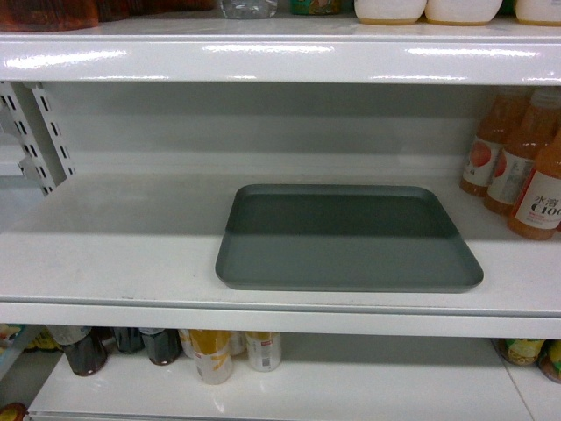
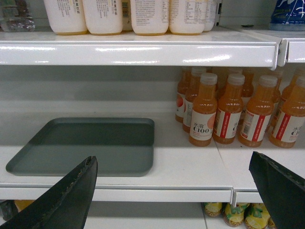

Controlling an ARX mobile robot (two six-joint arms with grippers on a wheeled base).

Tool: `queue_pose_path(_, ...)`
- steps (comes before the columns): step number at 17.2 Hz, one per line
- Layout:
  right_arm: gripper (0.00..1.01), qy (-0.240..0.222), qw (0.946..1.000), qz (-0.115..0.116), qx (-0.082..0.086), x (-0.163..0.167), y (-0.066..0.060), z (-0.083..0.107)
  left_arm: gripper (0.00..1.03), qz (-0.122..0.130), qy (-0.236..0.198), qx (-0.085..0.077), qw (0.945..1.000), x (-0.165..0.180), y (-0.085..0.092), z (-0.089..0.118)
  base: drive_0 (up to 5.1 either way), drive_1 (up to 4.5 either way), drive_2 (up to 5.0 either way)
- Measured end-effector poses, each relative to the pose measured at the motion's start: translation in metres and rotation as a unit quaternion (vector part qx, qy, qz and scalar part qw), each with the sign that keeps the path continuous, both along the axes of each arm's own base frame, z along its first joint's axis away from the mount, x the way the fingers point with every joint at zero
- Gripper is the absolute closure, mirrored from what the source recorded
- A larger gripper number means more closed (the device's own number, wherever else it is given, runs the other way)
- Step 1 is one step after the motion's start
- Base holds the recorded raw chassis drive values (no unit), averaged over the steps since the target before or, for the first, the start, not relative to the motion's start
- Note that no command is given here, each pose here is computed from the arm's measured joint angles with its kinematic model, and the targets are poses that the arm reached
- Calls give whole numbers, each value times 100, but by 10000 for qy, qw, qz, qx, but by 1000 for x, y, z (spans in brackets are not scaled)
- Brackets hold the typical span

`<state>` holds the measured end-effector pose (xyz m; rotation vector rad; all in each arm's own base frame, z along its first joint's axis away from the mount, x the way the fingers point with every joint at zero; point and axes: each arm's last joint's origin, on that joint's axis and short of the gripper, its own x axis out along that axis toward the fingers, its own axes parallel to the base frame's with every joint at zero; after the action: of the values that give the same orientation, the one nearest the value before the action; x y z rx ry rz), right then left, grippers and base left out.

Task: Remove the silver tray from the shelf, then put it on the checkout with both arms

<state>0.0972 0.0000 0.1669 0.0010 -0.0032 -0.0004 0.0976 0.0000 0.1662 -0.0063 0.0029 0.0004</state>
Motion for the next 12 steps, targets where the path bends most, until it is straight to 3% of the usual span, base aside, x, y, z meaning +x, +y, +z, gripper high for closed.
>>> queue_pose_path(12,3,-2,10000,0,0,0,0,0,5,0,0,0,10000,0,0,0,0,0,0)
